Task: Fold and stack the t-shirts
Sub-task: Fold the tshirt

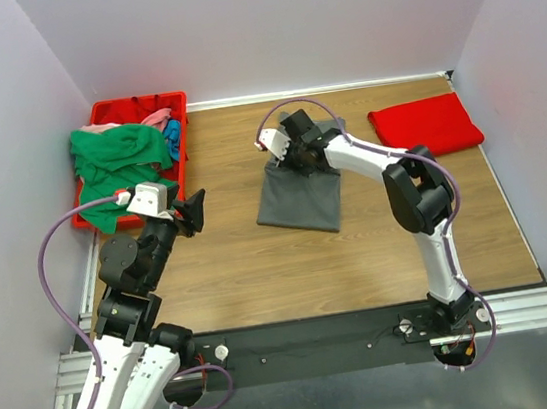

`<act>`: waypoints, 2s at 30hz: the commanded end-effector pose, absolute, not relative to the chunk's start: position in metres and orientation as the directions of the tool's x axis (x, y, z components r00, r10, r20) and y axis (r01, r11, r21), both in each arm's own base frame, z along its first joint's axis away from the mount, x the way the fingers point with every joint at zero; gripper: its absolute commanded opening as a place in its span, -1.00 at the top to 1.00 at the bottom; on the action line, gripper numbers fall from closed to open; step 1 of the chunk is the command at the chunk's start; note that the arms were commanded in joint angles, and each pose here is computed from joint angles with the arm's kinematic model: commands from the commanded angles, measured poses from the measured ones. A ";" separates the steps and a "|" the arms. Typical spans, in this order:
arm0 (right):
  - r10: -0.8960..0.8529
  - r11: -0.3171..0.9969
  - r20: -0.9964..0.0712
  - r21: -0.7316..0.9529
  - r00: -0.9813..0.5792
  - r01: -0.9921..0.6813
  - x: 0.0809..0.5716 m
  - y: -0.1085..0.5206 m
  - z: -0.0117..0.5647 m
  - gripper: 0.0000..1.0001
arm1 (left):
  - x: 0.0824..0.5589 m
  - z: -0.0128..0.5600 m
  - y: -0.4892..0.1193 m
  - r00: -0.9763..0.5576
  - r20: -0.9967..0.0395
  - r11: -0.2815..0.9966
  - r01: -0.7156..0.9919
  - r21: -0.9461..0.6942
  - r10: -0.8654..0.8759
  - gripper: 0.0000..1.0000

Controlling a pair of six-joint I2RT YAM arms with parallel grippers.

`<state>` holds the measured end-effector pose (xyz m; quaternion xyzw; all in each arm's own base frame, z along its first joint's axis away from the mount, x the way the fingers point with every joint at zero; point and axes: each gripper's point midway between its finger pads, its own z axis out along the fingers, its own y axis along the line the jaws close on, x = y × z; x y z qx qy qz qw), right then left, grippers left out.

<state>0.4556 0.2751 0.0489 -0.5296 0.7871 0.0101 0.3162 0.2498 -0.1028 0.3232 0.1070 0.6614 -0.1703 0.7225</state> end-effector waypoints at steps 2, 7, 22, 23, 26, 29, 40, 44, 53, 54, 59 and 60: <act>-0.807 0.520 -0.509 -0.375 -0.298 -0.768 0.486 0.259 0.050 0.87 | 0.251 0.324 -0.099 0.083 -0.992 0.928 0.368 -0.058 -0.095 -0.27; -0.792 0.555 -0.511 -0.374 -0.335 -0.743 0.499 0.247 0.045 0.85 | 0.251 0.323 -0.101 0.078 -0.993 0.925 0.377 -0.057 -0.093 -0.37; -0.702 0.375 -0.708 -0.273 -0.079 -0.886 0.374 0.226 0.152 -0.23 | 0.260 0.272 -0.163 -0.183 -0.955 0.761 0.576 -0.298 -0.235 -0.95; -0.689 0.354 -0.722 -0.261 -0.062 -0.898 0.359 0.225 0.154 -0.38 | 0.257 0.267 -0.170 -0.224 -0.944 0.736 0.591 -0.329 -0.243 -0.93; -0.668 0.286 -0.743 -0.213 -0.036 -0.934 0.308 0.215 0.141 -0.57 | 0.255 0.243 -0.187 -0.347 -0.910 0.678 0.614 -0.404 -0.228 -0.87; -0.663 0.269 -0.747 -0.177 -0.048 -0.947 0.277 0.200 0.123 -0.66 | 0.250 0.219 -0.203 -0.453 -0.867 0.640 0.606 -0.471 -0.209 -0.85; -0.616 0.255 -0.783 -0.090 -0.089 -0.963 0.245 0.187 0.105 -0.69 | 0.232 0.136 -0.238 -0.667 -0.705 0.692 0.391 -0.607 -0.242 -0.78; -0.623 0.261 -0.775 -0.083 -0.103 -0.962 0.245 0.185 0.099 -0.69 | 0.246 0.118 -0.233 -0.683 -0.654 0.739 0.249 -0.626 -0.324 -0.78; -0.636 0.238 -0.768 -0.097 -0.079 -0.966 0.242 0.183 0.092 -0.70 | 0.257 0.085 -0.237 -0.733 -0.554 0.755 0.086 -0.650 -0.394 -0.77; -0.637 0.236 -0.767 -0.099 -0.077 -0.967 0.242 0.182 0.091 -0.70 | 0.258 0.087 -0.237 -0.730 -0.554 0.750 0.086 -0.656 -0.401 -0.77; -0.647 0.202 -0.761 -0.107 -0.050 -0.973 0.237 0.182 0.081 -0.71 | 0.266 0.083 -0.233 -0.713 -0.553 0.765 0.037 -0.643 -0.431 -0.77; -0.649 0.197 -0.760 -0.107 -0.047 -0.974 0.236 0.181 0.079 -0.71 | 0.267 0.081 -0.233 -0.715 -0.554 0.768 0.037 -0.639 -0.426 -0.77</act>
